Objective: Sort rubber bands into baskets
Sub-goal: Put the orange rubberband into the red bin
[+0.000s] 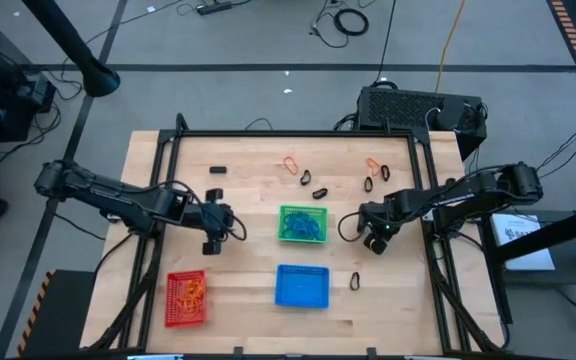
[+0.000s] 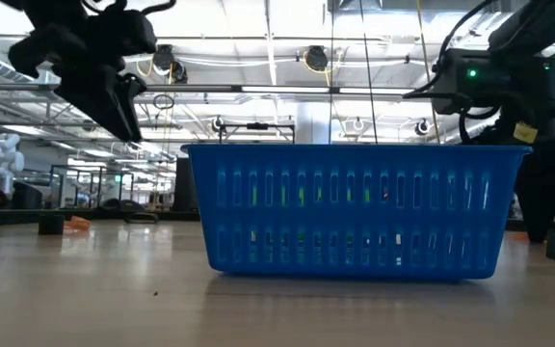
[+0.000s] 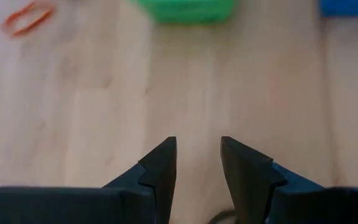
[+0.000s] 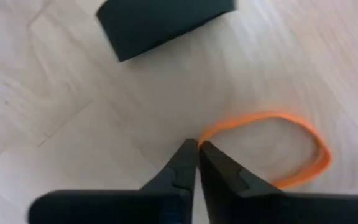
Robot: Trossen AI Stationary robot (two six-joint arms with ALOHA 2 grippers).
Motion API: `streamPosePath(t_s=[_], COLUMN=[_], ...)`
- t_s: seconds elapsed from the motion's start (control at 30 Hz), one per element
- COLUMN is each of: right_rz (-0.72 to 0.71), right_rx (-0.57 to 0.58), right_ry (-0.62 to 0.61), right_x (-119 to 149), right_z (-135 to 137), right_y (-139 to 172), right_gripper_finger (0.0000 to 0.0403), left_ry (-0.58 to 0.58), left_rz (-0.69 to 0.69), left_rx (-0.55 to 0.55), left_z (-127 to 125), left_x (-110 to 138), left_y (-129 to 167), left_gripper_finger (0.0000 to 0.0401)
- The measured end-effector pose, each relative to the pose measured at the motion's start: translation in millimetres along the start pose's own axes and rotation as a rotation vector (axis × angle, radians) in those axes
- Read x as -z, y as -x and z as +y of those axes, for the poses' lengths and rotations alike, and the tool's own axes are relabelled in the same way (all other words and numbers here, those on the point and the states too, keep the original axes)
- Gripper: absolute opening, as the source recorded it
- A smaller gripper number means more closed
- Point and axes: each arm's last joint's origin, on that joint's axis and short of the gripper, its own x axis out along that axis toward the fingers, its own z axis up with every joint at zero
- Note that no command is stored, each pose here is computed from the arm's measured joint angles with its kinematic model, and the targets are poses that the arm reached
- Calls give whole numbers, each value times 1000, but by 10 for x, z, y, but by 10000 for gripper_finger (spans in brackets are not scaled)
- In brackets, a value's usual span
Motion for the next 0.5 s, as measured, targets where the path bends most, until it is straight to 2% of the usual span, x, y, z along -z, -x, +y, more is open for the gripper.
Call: streamPosePath(t_s=[0.17, 0.3, 0.4, 0.5], right_rz=[-15, -56, -158, -287], right_rx=[-34, -72, -149, -261], right_ry=[79, 111, 171, 261], right_x=[-52, -132, -225, -289], right_z=[110, 236, 401, 618], right_y=[130, 366, 567, 745], right_gripper_finger=[3, 1, 1, 1], left_ry=[1, 16, 2, -32], left_rz=[-204, -535, -794, -942], left_rx=[113, 246, 350, 417], left_z=[-66, -153, -237, -338], left_x=[-6, -59, -80, -107], left_y=[-177, -265, -286, -323], left_gripper_finger=[134, 134, 134, 134])
